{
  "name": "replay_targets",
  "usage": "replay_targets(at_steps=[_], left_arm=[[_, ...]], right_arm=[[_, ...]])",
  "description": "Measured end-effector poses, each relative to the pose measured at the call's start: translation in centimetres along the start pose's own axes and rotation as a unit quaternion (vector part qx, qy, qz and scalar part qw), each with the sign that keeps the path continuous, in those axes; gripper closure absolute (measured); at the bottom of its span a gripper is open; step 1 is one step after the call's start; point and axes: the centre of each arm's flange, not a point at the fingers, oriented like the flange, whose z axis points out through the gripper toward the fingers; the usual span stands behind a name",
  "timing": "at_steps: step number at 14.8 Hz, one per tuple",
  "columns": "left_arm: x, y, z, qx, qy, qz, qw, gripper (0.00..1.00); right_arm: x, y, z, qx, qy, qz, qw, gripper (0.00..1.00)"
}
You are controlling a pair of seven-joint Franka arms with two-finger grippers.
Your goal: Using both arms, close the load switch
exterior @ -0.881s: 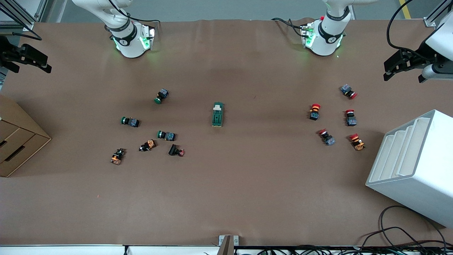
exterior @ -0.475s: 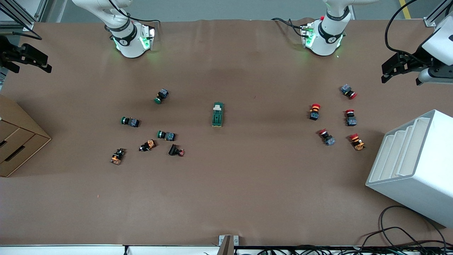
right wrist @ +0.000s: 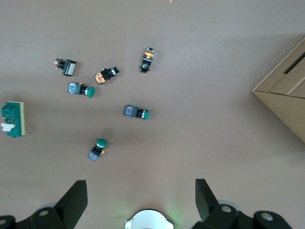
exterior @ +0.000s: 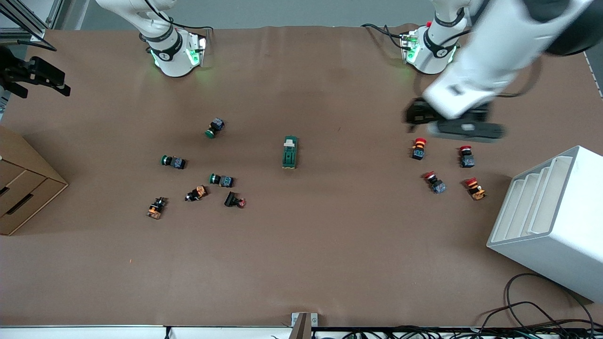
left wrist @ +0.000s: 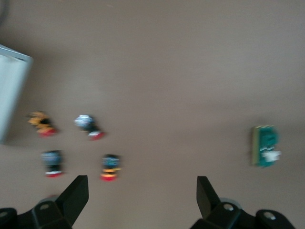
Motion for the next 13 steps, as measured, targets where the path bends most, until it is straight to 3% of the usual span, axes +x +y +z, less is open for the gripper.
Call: replay_targets(at_steps=[5,9,11,13], left_arm=[[-4.7,15.1,7.4,-0.042,0.007,-0.071,0.997,0.00],[-10.2,22.4,14.8,0.000,0.034,-0.094,0.995,0.00],[-13.0,25.8,18.3,0.015,0.054,-0.107,0.993,0.00],[-15.9,28.7,21.9,0.025,0.078,-0.122,0.989,0.00]], right_arm=[[0.6,0.0,-0.4,0.001,0.011,0.000,1.000,0.00],[5.0,0.6,3.3,-0.004,0.017,0.002,1.000,0.00],[6.3,0.6,5.3,-0.003,0.002,0.010,1.000,0.00],[6.8,-0.7,6.3,-0.002,-0.007,0.076,0.997,0.00]])
